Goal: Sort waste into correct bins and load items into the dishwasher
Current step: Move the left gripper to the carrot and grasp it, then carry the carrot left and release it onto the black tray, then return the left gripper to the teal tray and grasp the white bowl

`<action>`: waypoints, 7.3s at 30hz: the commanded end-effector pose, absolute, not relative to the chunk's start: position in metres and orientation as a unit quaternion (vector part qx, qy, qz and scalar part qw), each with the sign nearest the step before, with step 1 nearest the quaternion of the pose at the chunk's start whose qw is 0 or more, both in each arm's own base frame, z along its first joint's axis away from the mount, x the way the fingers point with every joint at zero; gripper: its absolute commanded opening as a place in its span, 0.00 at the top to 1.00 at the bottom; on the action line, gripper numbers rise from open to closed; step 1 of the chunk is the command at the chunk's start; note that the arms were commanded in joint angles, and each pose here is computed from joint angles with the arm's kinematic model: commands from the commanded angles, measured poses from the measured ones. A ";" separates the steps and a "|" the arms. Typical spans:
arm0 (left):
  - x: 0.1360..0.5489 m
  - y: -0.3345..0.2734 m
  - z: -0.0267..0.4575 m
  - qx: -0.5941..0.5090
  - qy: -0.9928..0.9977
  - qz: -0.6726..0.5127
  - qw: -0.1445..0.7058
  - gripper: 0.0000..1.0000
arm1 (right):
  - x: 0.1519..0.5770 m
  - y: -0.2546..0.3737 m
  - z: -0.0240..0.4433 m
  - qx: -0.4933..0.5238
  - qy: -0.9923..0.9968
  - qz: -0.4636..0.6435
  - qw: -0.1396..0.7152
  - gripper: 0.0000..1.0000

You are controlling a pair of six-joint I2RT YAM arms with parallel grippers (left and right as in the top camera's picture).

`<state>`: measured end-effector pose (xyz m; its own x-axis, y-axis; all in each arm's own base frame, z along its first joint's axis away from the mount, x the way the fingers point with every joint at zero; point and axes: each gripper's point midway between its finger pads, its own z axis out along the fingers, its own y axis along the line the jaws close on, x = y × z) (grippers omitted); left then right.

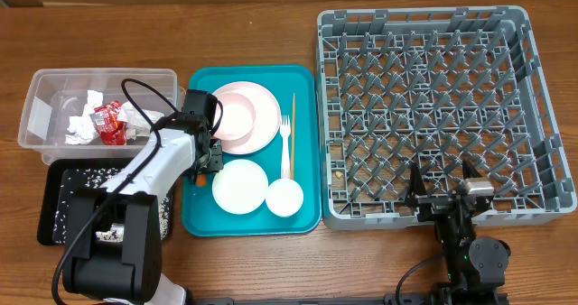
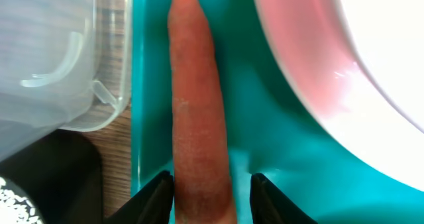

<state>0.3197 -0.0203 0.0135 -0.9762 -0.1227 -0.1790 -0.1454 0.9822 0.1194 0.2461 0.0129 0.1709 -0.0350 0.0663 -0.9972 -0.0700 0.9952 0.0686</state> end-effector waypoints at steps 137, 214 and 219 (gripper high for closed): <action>0.272 0.203 0.053 -0.635 0.710 -0.155 0.264 0.27 | 0.246 0.012 0.170 0.001 0.715 0.049 0.698 0.00; 0.274 -0.098 0.104 -0.055 0.991 -0.051 0.108 0.39 | 0.246 0.012 0.170 0.001 0.715 0.049 0.698 0.00; 0.266 -0.089 0.101 -0.057 0.994 -0.027 0.094 0.51 | 0.246 0.012 0.170 0.001 0.715 0.049 0.698 0.00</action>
